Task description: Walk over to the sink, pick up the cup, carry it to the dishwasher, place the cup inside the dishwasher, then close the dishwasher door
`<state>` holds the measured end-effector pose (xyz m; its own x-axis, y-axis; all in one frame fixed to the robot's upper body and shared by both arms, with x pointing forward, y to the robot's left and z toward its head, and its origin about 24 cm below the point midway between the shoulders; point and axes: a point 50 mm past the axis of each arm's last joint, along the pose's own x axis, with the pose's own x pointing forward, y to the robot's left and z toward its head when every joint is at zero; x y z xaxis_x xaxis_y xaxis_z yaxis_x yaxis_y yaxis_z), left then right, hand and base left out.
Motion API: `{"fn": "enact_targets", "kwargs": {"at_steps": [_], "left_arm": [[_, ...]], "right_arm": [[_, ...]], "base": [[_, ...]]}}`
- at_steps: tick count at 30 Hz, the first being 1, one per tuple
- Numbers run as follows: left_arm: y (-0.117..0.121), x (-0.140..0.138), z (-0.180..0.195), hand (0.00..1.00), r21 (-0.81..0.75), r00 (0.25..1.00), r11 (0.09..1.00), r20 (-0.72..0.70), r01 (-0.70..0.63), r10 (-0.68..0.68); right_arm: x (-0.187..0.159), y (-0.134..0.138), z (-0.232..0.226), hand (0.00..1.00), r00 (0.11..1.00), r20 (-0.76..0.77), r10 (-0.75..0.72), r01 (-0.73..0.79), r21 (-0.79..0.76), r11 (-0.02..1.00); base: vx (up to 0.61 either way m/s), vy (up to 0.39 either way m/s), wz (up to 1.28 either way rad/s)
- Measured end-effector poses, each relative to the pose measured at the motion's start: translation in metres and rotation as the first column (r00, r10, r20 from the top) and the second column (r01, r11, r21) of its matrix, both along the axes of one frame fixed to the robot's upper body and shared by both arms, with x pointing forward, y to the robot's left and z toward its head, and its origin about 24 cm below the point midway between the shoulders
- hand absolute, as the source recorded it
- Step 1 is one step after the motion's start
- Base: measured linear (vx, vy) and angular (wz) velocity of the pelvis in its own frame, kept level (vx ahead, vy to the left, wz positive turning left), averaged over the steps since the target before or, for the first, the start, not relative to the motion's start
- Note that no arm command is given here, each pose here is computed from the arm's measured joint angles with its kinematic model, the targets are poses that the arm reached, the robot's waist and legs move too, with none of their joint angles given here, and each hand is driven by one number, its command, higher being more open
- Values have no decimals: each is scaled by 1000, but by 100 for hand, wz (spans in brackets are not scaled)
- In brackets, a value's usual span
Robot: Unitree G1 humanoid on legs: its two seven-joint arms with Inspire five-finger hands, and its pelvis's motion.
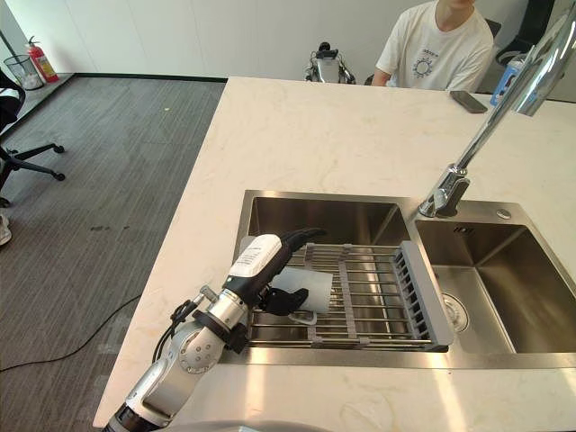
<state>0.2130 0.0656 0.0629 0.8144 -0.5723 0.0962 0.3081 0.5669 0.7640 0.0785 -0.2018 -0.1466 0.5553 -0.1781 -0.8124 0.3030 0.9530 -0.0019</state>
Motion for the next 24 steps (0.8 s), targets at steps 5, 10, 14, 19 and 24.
{"fn": "enact_targets", "kwargs": {"at_steps": [5, 10, 14, 19, 24], "left_arm": [[-8, 0, -4, 90, 39, 999, 998, -10, 44, -43], [-8, 1, -18, 90, 103, 997, 993, -53, 57, -51], [-9, 4, -19, 90, 121, 996, 990, -51, 74, -69], [-4, 6, -22, 90, 161, 995, 983, -67, 89, -79], [4, 6, -25, 90, 197, 994, 977, -78, 86, -72]], "right_arm": [[1, 0, 1, 90, 1000, 4, 2, -2, -1, 1000], [5, 2, 1, 90, 999, 8, 33, -33, -6, 999], [9, 5, 1, 90, 999, 14, 49, -49, -3, 999], [12, 5, 3, 90, 998, 23, 66, -66, -8, 998], [12, 4, 3, 90, 997, 19, 75, -75, -6, 997]], "base": [[-2, 3, -4], [1, 1, -3], [0, 0, 0], [0, 0, 0], [0, 0, 0]]}}
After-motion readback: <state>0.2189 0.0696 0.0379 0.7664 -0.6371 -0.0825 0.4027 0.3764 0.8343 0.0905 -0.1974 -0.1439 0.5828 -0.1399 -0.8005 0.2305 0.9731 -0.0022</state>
